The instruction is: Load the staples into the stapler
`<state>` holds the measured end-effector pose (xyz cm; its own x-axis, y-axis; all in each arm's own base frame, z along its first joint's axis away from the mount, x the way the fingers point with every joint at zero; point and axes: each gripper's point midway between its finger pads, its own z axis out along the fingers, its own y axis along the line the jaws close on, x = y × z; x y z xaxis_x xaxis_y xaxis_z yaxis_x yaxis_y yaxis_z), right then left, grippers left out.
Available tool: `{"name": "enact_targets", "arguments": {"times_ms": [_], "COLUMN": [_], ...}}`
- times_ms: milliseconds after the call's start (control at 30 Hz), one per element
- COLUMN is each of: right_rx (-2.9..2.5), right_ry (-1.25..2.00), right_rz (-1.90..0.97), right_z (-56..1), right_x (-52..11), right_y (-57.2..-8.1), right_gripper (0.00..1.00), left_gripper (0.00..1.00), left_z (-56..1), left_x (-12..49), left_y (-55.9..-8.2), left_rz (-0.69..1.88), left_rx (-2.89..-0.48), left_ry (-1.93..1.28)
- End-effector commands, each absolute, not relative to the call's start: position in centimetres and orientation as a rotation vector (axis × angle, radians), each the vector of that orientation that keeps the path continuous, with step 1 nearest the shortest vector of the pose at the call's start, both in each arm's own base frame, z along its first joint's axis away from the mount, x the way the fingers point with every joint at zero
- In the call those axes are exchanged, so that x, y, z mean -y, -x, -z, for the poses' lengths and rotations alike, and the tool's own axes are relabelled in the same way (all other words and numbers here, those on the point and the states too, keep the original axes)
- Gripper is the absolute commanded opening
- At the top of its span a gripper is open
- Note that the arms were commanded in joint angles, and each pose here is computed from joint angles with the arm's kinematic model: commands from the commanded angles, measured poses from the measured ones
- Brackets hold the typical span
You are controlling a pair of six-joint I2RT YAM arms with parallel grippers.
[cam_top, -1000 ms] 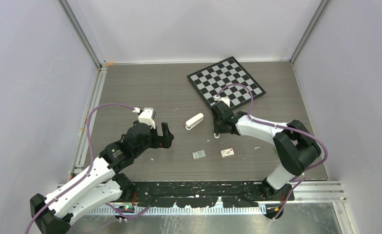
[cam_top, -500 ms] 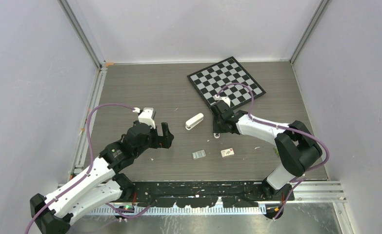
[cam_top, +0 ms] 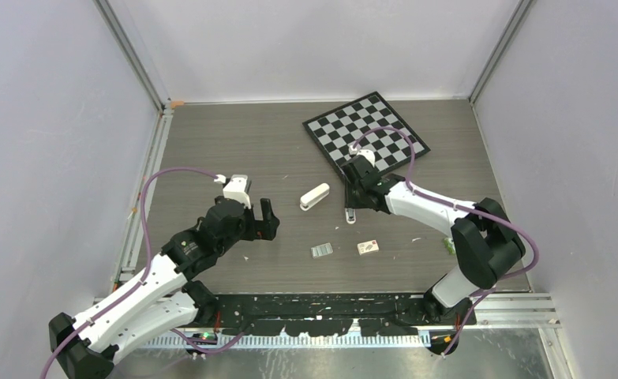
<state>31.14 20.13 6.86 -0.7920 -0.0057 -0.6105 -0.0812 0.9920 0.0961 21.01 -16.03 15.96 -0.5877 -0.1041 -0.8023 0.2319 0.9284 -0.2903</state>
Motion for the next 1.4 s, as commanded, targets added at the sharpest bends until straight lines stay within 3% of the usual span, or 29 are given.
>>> {"name": "enact_targets", "arguments": {"times_ms": [0,500,900,1167,1267,1367], "right_rx": [-2.457,-2.505,-2.425,-2.35,-2.285,-2.284], "right_ry": [0.045,0.033,-0.076,-0.137,-0.166,-0.151], "right_rz": [-0.106,-0.084,-0.263,-0.559,-0.693,-0.753], "right_z": [-6.5,-3.6,-9.5,-12.7,-13.8,-14.1], "right_x": [-19.5,-18.8,-18.7,-18.9,-19.4,-20.1], "right_y": [-32.0,-31.8,-33.2,-36.7,-38.6,-39.8], "right_gripper": [0.38,0.4,0.4,0.43,0.51,0.52], "left_gripper": [1.0,1.0,1.0,0.78,0.74,0.74], "left_z": [-17.5,-16.7,-15.7,-14.3,-13.7,-13.5], "left_x": [16.1,16.8,18.3,23.1,25.5,28.5], "left_y": [-21.3,-21.4,-22.6,-24.5,-25.4,-26.1], "left_rz": [0.469,0.487,0.522,0.658,0.69,0.7], "left_rx": [-2.11,-2.129,-2.12,-2.142,-2.149,-2.14], "left_ry": [-0.086,-0.096,-0.069,-0.112,-0.128,-0.167]}}
